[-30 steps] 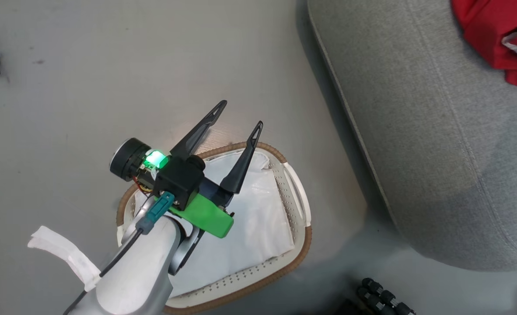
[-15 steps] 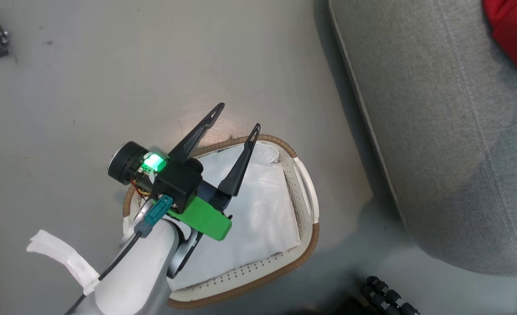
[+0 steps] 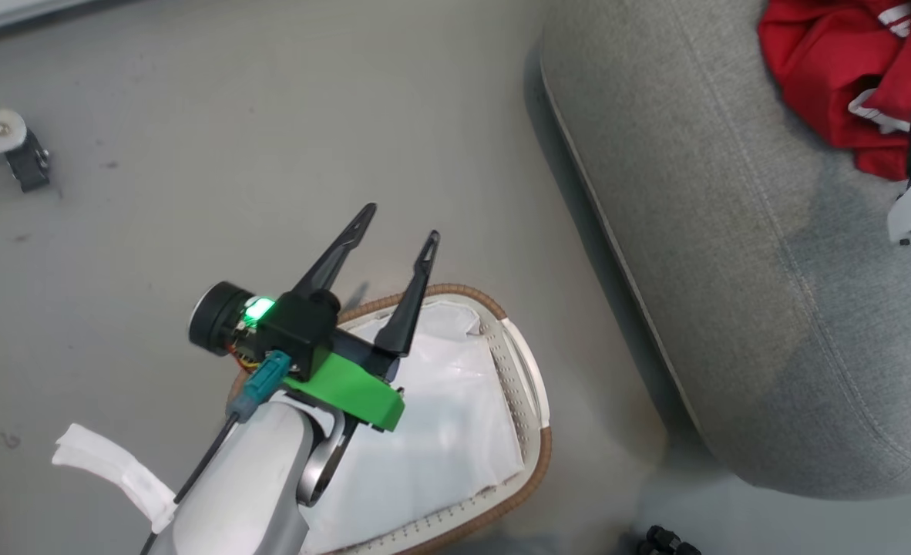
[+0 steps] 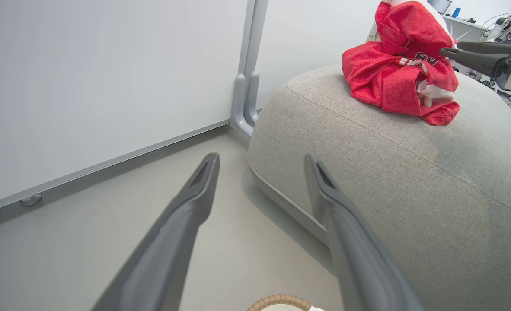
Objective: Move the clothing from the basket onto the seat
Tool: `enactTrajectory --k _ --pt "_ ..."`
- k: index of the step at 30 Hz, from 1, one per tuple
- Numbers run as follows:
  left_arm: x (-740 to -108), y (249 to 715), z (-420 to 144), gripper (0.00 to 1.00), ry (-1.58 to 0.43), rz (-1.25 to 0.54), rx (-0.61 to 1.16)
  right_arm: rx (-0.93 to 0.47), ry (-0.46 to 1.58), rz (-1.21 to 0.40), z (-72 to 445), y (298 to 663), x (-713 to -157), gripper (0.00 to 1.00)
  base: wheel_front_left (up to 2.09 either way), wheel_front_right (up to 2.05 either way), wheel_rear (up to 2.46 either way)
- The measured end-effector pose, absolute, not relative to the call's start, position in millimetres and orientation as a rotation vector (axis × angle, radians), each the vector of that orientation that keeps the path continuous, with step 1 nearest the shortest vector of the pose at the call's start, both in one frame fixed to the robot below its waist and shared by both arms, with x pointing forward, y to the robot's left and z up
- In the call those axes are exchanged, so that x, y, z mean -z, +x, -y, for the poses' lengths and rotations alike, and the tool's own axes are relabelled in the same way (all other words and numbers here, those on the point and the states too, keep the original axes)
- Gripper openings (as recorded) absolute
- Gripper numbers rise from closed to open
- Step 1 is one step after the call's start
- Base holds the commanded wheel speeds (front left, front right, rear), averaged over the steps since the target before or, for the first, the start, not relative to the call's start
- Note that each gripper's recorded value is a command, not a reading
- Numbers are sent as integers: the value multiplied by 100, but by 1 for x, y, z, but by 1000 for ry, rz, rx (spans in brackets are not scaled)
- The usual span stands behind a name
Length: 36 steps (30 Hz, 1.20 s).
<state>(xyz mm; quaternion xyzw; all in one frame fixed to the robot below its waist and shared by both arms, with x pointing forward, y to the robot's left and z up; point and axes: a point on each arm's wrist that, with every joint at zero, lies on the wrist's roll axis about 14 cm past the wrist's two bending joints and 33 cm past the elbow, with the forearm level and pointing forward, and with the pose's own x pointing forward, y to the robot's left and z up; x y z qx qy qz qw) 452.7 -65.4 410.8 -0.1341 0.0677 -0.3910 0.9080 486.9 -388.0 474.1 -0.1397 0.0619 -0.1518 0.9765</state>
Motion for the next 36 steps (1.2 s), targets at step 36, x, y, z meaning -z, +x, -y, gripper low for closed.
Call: enactTrajectory --k 36 --pt "-486 393 -144 100 -278 6 74 -103 23 176 168 461 -552 100 0 0 0"
